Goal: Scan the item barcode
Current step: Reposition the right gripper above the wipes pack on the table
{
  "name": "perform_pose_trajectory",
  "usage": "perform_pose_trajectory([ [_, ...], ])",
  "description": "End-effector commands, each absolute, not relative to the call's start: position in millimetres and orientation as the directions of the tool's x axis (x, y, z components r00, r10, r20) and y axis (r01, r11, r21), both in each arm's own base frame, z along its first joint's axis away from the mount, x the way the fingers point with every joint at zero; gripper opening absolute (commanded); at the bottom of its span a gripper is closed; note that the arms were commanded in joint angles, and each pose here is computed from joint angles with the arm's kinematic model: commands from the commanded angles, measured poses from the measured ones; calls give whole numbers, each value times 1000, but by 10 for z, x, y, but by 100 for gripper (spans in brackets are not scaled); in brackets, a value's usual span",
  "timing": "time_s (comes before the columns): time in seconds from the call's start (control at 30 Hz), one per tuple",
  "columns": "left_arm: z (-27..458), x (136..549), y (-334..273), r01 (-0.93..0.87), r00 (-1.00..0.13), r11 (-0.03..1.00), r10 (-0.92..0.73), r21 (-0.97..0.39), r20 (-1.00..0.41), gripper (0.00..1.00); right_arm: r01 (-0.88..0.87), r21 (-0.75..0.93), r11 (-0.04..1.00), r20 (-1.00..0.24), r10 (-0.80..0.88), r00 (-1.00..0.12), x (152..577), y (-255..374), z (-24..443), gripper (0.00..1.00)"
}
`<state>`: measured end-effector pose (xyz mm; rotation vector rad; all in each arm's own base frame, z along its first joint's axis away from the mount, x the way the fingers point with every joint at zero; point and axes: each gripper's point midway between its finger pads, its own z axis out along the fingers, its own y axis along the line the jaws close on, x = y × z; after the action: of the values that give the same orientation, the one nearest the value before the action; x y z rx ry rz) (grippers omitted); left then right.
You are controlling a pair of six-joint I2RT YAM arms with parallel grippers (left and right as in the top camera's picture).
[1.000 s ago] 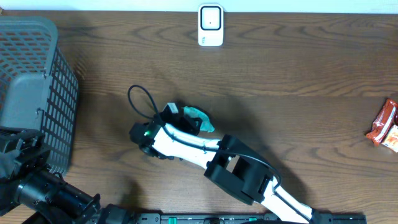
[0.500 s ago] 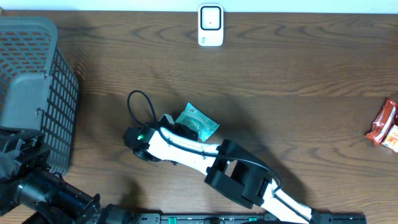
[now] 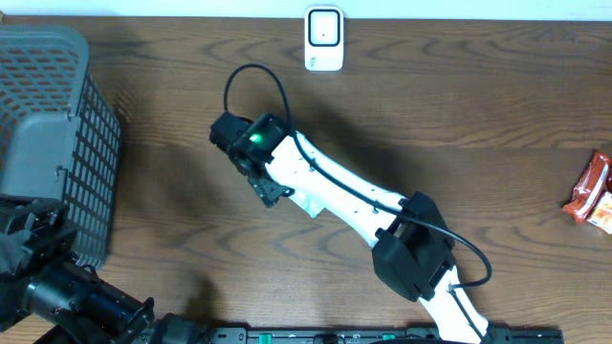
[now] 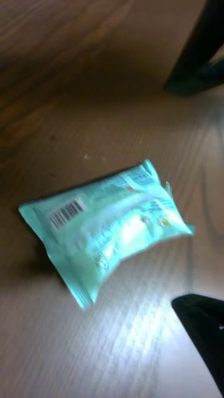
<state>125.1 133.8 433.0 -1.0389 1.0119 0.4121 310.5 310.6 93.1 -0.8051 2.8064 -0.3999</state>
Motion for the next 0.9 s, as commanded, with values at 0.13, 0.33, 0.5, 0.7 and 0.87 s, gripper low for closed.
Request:
perform_pose_trajectory([
  [0.13, 4350, 1194, 1365, -706, 520, 471, -161, -528, -839, 98, -526, -359, 771, -106, -594, -798, 3024, 3184, 748, 99],
  [0.33, 4350, 1194, 1365, -706, 520, 471, -161, -528, -839, 98, -573, -263, 776, -97, -612, -785, 3048, 3268, 692, 94],
  [0.5, 4350, 1194, 1365, -706, 520, 471, -161, -528, -839, 98, -559, -280, 781, -105, -603, -791, 3119, 3219, 700, 7],
  [0.7, 4350, 1194, 1365, -706, 520, 471, -161, -528, -839, 98, -517, -369, 773, -176, -604, -777, 3325, 3189, 767, 1],
  [0.87, 4350, 1194, 1365, -706, 520, 471, -161, -528, -839, 98, -512, -367, 776, -188, -601, -776, 3362, 3228, 670, 1],
])
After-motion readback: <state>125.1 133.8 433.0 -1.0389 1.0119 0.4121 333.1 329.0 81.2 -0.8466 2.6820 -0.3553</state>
